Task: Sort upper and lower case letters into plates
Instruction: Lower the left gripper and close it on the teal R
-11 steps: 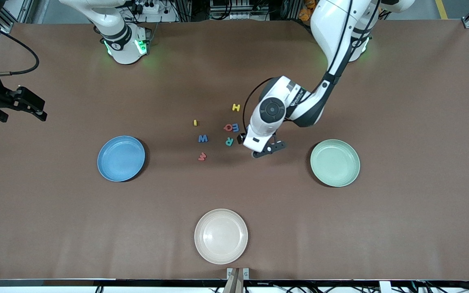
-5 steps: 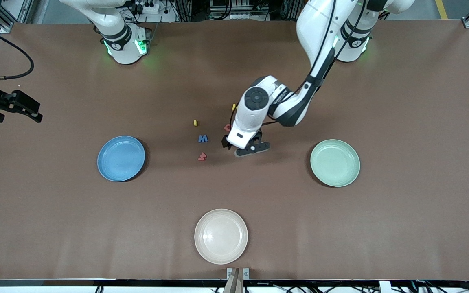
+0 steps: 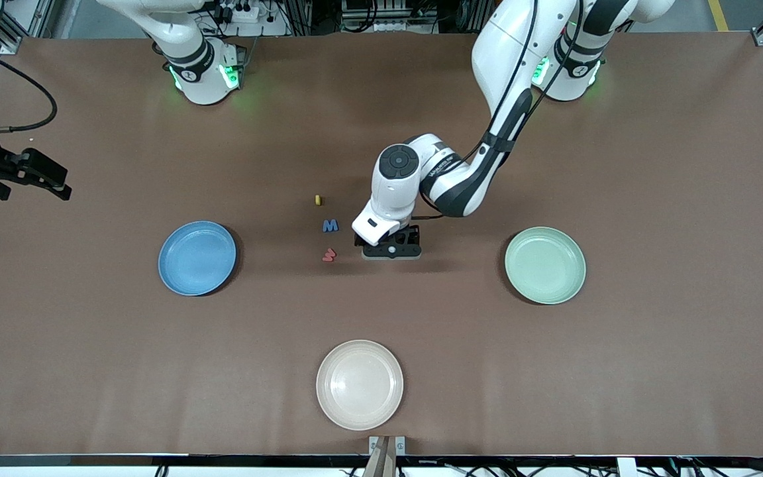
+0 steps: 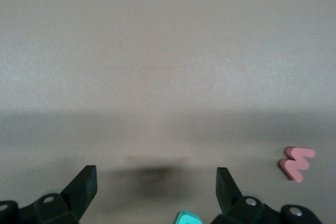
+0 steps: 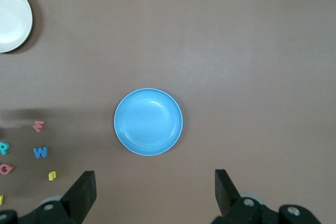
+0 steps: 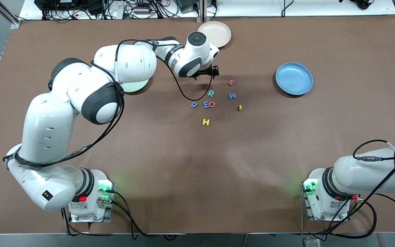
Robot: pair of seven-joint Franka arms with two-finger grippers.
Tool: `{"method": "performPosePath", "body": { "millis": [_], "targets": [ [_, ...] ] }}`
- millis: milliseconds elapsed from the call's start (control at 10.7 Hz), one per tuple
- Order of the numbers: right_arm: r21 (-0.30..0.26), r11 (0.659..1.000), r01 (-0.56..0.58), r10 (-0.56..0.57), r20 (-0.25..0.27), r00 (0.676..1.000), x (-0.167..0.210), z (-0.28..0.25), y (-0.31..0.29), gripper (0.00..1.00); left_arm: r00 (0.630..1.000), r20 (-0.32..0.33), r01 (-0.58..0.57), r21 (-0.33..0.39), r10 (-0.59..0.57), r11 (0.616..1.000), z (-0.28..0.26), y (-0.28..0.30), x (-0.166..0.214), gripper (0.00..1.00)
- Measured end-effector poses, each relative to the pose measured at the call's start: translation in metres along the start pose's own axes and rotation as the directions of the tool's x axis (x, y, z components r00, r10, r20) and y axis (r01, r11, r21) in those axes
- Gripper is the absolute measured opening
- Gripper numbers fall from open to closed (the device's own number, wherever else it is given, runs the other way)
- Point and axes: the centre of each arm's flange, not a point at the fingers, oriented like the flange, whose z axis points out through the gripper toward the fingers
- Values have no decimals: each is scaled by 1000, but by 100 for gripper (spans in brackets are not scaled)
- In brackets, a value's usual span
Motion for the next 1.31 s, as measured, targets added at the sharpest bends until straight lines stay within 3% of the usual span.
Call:
{"method": "performPosePath", "body": {
  "millis": [653, 840, 1306],
  "targets": [
    [0, 1000, -10, 10, 15, 1000, 0, 14, 6, 100, 969, 16, -247, 22, 247, 969, 20, 38, -56, 100],
    [0, 1000, -10, 10, 14, 1000, 0, 14, 6, 100, 953, 22, -302, 38, 301, 953, 30, 32, -54, 100],
    [0, 1000, -12, 12, 23, 1000, 0, 16, 6, 100, 948, 27, -318, 45, 317, 947, 35, 26, -50, 99]
  ]
}}
